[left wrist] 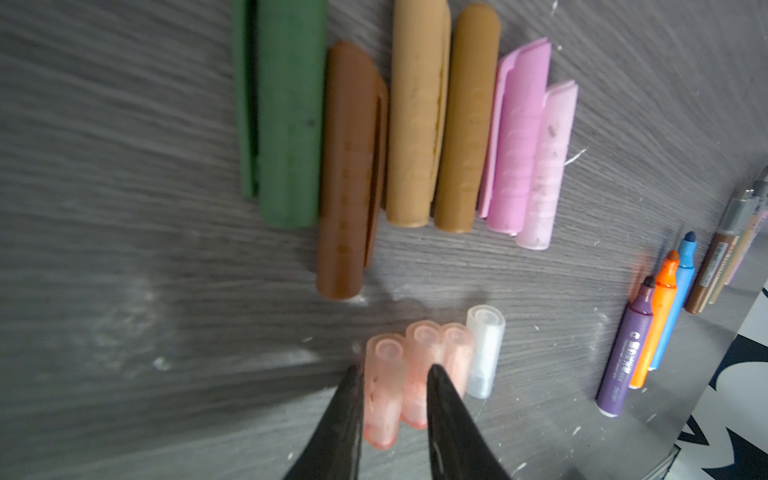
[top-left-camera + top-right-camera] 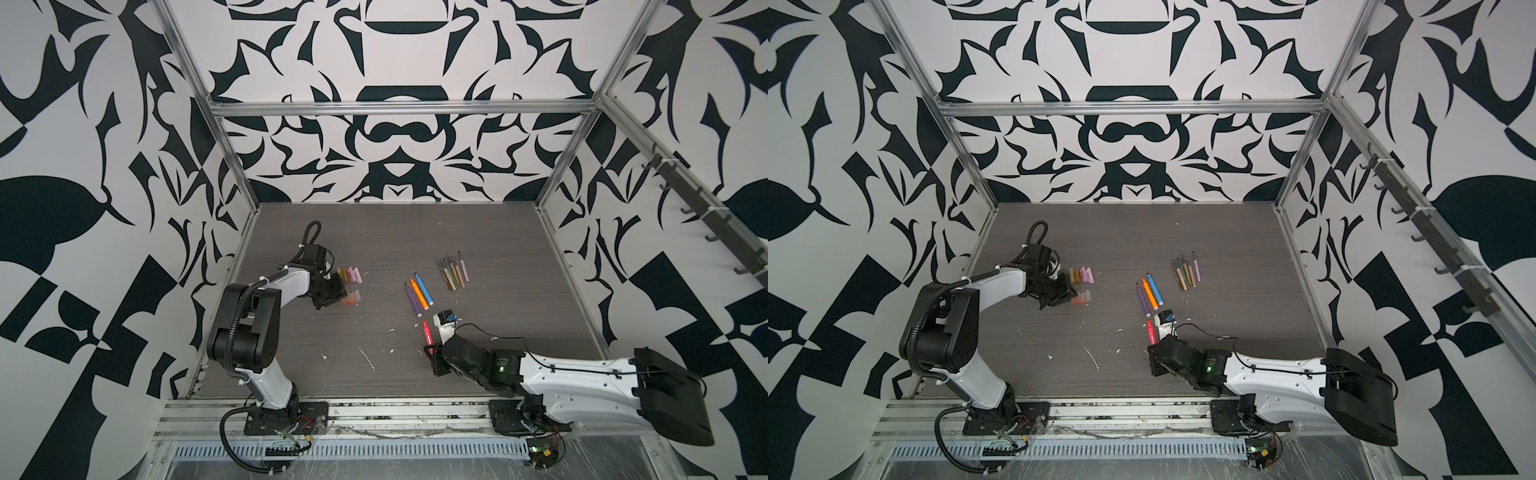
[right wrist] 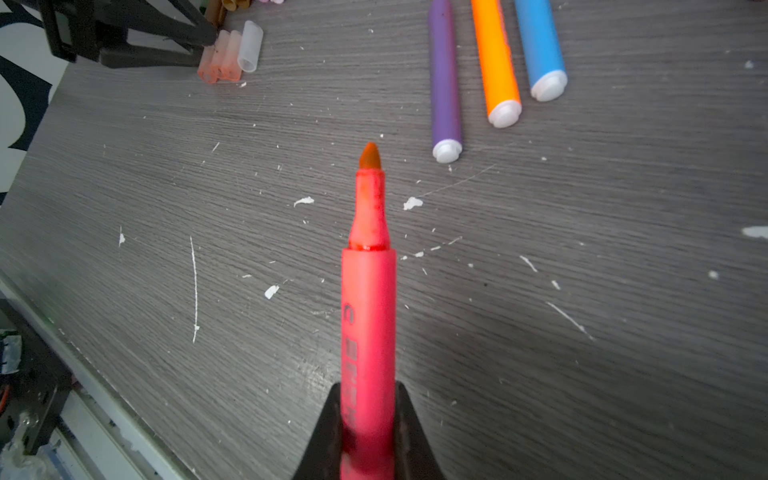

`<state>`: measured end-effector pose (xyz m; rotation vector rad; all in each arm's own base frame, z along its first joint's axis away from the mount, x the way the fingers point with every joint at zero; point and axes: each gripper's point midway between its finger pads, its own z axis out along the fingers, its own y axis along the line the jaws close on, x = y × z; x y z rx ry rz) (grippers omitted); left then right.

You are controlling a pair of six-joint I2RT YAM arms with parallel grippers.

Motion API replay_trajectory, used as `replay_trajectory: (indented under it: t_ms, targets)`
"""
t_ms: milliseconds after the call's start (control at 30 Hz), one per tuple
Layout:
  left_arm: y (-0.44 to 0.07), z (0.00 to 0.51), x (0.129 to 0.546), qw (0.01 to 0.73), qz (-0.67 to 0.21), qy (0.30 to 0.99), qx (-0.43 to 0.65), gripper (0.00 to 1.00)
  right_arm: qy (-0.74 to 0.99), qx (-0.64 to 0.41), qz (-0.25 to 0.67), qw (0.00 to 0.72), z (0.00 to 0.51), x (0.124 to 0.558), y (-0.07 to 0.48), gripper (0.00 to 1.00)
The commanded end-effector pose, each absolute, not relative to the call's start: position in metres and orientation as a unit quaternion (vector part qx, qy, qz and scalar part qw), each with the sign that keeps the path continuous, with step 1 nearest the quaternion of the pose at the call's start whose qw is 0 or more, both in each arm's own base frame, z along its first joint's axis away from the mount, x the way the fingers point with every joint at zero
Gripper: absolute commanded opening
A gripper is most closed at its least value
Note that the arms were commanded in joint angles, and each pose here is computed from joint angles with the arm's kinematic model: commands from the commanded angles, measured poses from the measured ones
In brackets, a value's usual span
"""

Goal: Open the pen caps
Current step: 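Carry the uncapped pink marker toward the other markers while the left drops the cap, then lower the pink marker beside the purple marker and open the right gripper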

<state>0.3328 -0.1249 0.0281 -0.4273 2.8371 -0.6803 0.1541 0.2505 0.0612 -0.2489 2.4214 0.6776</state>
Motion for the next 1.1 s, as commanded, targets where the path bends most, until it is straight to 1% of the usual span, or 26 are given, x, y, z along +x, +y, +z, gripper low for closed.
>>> replay_trajectory:
  t_ms: [0, 133, 233, 300, 400, 500, 600, 767, 900, 1067]
  targets:
    - [-0.123, 0.042, 0.334, 0.104, -0.229, 0.957, -0.149, 0.3, 0.904, -0.084, 0.276, 0.317, 0.079, 0.161, 0.261, 0.0]
    - [-0.118, 0.077, 0.333, 0.136, -0.227, 0.951, -0.161, 0.32, 0.906, -0.097, 0.261, 0.318, 0.088, 0.163, 0.264, 0.0]
    - [-0.116, 0.116, 0.327, 0.171, -0.239, 0.944, -0.153, 0.38, 0.91, -0.116, 0.241, 0.316, 0.101, 0.167, 0.272, 0.0]
    - [-0.118, 0.146, 0.318, 0.198, -0.257, 0.935, -0.14, 0.41, 0.916, -0.135, 0.212, 0.312, 0.109, 0.171, 0.278, 0.0]
    - [-0.127, 0.197, 0.297, 0.242, -0.309, 0.914, -0.1, 0.42, 0.926, -0.169, 0.132, 0.311, 0.117, 0.189, 0.283, 0.0]
    - [-0.133, 0.229, 0.27, 0.265, -0.343, 0.899, -0.058, 0.41, 0.934, -0.193, 0.054, 0.296, 0.117, 0.213, 0.288, 0.0]
    - [-0.124, 0.237, 0.245, 0.276, -0.323, 0.904, -0.044, 0.39, 0.94, -0.197, 0.028, 0.278, 0.111, 0.237, 0.297, 0.0]
    - [-0.1, 0.228, 0.218, 0.282, -0.26, 0.922, -0.045, 0.38, 0.949, -0.199, 0.016, 0.246, 0.097, 0.266, 0.314, 0.0]
    - [-0.105, 0.239, 0.21, 0.293, -0.28, 0.914, -0.029, 0.38, 0.954, -0.204, -0.023, 0.216, 0.082, 0.276, 0.316, 0.01]
    - [-0.109, 0.238, 0.209, 0.305, -0.295, 0.905, -0.026, 0.39, 0.954, -0.209, -0.059, 0.206, 0.073, 0.282, 0.313, 0.05]
